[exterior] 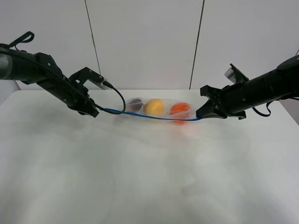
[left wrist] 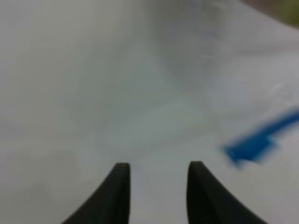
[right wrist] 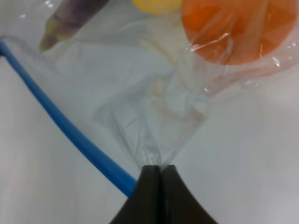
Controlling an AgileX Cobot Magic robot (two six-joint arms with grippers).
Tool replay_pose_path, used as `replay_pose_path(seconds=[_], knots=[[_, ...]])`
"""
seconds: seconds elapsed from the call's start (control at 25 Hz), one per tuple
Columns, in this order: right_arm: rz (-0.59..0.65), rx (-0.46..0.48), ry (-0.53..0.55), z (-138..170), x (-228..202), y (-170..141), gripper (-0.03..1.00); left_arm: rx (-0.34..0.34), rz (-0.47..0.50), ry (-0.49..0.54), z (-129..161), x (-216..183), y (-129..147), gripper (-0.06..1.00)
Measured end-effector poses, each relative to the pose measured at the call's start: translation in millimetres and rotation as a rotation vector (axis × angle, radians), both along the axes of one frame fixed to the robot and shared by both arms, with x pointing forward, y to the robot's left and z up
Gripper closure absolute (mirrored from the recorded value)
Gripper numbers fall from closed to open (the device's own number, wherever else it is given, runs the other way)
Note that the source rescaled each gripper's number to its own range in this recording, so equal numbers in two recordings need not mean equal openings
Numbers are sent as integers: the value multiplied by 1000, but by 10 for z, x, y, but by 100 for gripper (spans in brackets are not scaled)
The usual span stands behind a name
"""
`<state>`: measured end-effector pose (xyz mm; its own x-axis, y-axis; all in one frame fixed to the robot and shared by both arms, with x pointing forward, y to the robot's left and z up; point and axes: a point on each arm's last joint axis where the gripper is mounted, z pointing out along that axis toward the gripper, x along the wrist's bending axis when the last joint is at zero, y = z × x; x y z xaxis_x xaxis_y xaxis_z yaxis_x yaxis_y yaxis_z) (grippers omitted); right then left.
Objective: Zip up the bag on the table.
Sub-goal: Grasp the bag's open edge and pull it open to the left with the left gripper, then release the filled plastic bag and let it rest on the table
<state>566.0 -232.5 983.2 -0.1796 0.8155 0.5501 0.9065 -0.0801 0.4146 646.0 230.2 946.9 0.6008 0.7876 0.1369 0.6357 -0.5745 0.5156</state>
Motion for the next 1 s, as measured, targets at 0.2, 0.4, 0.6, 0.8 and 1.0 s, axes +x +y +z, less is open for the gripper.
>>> replay_pose_path(seconds=[0.2, 0.4, 0.6, 0.8, 1.0], knots=[[12, -17, -1, -9, -6, -7, 97, -88, 141, -8, 169, -1, 7, 28], [25, -36, -2, -18, -12, -15, 97, -241, 397, 41, 318, -17, 121, 27], [40, -57, -2, -29, -19, -24, 97, -259, 475, 144, 470, -42, 413, 26], [43, -61, -3, -31, -20, -28, 97, -228, 460, 183, 626, -154, 681, 26], [47, -67, -3, -34, -22, -31, 97, -232, 470, 155, 863, -273, 822, 26]])
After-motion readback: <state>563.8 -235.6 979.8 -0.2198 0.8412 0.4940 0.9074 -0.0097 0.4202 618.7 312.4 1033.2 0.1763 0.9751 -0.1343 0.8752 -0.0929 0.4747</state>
